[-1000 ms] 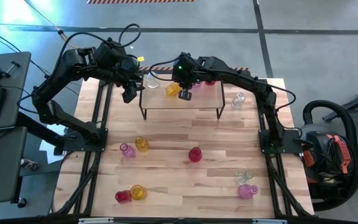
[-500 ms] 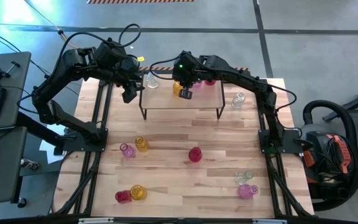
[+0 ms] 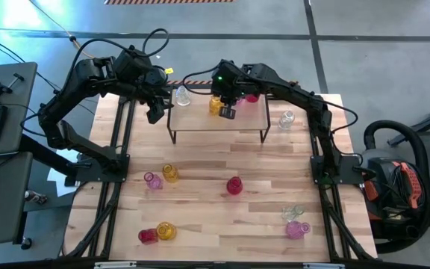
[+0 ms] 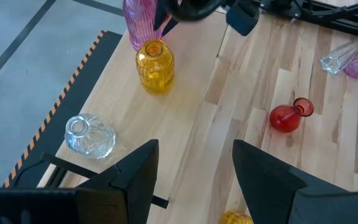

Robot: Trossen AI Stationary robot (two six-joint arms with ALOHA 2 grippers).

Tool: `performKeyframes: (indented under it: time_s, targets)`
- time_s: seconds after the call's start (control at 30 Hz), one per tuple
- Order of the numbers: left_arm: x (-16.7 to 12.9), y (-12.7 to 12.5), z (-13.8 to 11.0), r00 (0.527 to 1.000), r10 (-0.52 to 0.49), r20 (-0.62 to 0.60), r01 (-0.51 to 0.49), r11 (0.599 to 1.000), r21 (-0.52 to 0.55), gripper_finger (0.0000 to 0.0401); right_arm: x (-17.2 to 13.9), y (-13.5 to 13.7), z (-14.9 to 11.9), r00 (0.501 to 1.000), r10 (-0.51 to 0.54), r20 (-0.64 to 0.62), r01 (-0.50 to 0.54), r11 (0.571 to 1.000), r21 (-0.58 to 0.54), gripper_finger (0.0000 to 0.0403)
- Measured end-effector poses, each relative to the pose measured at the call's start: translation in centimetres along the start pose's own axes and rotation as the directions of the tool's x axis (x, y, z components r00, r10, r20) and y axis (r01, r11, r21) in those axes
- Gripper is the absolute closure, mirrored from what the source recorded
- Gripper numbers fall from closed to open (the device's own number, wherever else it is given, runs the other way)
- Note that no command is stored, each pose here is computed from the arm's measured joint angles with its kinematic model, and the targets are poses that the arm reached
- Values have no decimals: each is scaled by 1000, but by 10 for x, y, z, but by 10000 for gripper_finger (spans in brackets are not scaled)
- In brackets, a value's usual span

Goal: Sort vases onto shelf
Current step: Put the bottom right yellow vase on the shelf

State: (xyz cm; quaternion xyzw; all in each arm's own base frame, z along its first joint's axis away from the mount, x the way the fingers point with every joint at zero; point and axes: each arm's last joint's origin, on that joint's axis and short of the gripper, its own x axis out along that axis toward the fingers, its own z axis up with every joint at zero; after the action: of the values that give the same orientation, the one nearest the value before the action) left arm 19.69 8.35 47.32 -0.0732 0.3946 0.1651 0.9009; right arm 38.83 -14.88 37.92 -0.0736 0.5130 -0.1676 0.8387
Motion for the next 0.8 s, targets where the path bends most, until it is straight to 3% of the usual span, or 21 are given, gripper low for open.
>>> performKeyframes:
  time_s: [0.33,0.8]
  targets:
    - [0,0,0,1000,0,0,0,1000,0,204,12,8,-8,991,121,-64,-119,992,45,375]
    - [0,0,0,1000,0,1,0,1000,0,204,29,8,-3,991,134,-28,-132,990,59,375]
